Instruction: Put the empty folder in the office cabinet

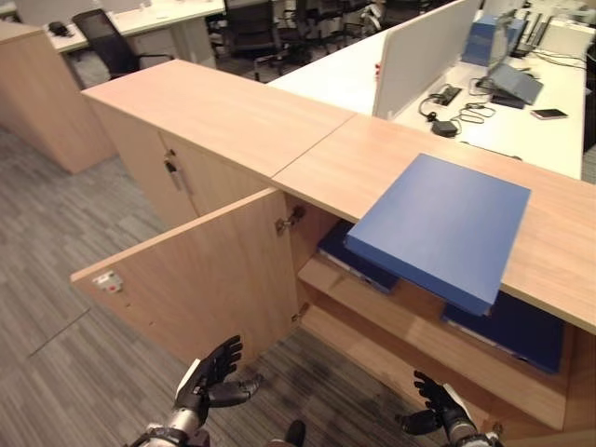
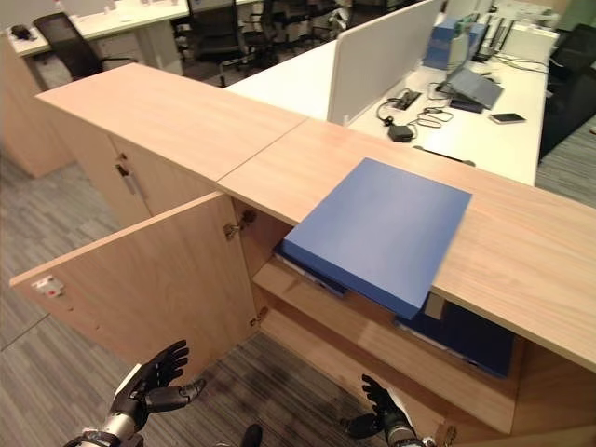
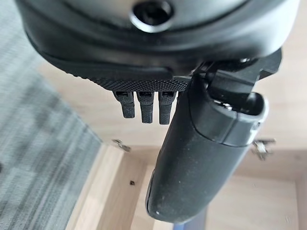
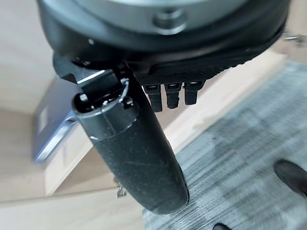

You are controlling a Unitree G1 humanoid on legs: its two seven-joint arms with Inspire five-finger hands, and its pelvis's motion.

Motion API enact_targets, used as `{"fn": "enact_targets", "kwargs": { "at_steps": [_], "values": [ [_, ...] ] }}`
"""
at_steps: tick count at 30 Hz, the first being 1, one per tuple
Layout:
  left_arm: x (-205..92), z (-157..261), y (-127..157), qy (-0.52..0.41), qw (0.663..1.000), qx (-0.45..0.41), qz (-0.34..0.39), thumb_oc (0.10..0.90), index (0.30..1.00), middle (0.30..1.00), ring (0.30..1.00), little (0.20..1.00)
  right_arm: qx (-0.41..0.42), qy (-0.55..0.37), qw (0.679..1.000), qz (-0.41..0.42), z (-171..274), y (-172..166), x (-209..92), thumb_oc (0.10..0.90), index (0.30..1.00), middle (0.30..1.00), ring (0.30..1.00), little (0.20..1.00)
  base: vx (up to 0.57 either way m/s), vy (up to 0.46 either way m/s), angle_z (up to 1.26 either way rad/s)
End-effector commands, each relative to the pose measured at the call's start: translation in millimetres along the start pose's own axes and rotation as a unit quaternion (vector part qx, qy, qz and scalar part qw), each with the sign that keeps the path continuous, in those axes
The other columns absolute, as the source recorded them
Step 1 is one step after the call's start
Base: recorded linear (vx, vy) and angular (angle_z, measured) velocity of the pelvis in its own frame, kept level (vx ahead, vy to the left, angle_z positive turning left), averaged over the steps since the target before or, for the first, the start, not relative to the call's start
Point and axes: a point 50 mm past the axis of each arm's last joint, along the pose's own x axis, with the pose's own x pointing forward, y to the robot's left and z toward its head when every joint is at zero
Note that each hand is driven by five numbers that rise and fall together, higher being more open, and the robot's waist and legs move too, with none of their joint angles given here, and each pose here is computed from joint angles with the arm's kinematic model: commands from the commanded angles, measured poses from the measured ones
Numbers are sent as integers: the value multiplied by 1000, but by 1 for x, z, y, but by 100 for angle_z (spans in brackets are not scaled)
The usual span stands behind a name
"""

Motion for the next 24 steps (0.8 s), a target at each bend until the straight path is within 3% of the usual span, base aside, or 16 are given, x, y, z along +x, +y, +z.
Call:
{"fn": "enact_targets", "kwargs": {
  "at_steps": [1,8,12,15,17,18,19,20,24],
  "values": [
    [11,48,12,-120,993,6,7,800,900,900,900,900,16,-88,996,-27,44,-14,11,800,900,900,900,900,7,45,-58],
    [11,71,7,-168,985,33,0,800,900,900,900,900,32,-82,996,-27,42,-10,12,800,900,900,900,900,19,33,-31],
    [4,125,2,-292,947,132,32,800,900,900,900,900,46,-74,996,-30,38,-3,12,800,900,900,900,900,36,14,-6],
    [-2,143,-1,-338,927,153,56,800,900,900,900,900,52,-69,996,-31,35,1,11,800,900,900,900,900,0,0,0],
    [-16,172,-5,-416,884,191,99,800,900,900,900,900,54,-61,996,-29,30,6,10,800,900,900,900,900,50,-17,-5],
    [-26,186,-5,-454,843,253,141,800,900,900,900,900,61,-59,996,-27,29,11,9,800,900,900,900,900,44,-7,-5],
    [-26,186,-5,-454,842,255,144,800,900,900,900,900,61,-59,996,-26,29,12,10,800,900,900,900,900,60,-3,-5],
    [-33,196,-4,-479,790,334,187,800,900,900,900,900,67,-60,996,-26,28,15,9,800,900,900,900,900,30,0,-3],
    [-43,205,-8,-511,748,365,216,800,900,900,900,900,65,-59,996,-23,27,19,8,800,900,900,900,900,35,-2,-3]
  ]
}}
